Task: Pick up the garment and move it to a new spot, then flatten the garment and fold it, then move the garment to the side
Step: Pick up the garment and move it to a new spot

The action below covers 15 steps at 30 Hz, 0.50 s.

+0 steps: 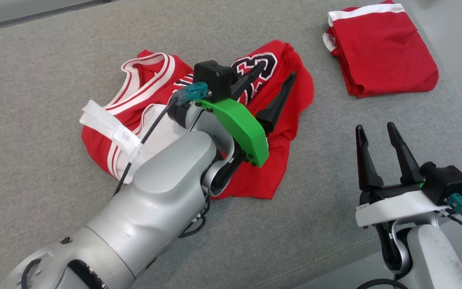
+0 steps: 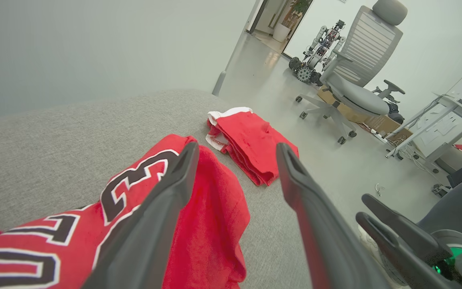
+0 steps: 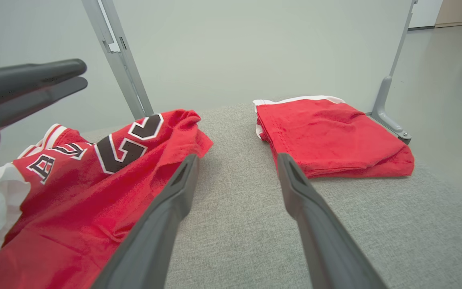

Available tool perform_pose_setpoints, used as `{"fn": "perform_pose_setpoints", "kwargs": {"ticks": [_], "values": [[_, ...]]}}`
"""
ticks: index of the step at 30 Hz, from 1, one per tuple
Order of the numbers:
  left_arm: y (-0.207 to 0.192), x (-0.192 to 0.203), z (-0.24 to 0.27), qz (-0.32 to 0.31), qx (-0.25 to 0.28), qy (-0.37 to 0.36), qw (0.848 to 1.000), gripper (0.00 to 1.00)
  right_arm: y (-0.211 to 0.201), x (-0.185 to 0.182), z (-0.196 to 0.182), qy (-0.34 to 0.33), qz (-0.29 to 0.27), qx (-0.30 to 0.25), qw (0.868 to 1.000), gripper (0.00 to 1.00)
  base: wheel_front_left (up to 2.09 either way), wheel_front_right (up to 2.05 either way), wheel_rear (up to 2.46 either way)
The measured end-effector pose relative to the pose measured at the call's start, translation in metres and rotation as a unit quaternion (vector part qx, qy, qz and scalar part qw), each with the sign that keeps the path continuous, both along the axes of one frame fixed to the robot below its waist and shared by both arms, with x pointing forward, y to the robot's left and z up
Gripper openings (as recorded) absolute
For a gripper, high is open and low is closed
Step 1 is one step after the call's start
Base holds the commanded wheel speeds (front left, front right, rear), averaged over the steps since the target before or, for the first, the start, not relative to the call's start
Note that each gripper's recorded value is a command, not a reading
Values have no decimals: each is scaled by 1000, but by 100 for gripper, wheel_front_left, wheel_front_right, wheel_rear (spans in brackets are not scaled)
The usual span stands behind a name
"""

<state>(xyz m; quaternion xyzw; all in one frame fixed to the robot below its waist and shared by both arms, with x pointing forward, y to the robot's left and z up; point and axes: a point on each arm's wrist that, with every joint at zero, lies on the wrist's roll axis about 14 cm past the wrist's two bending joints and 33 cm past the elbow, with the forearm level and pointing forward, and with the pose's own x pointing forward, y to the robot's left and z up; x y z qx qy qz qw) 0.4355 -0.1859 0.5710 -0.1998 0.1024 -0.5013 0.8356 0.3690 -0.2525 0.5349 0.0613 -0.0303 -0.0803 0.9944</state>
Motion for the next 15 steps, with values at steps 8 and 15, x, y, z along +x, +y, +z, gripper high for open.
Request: {"fn": "perform_pose_setpoints", "kwargs": {"ticks": [8,15], "values": [[43,-10,-21,34,20,-6,999,100,9,-2,0,1,14,-18,1000,100,0,0,0],[131,-6,-12,173,8,-31,984,100,13,-12,5,0,21,-54,998,100,0,0,0]]}}
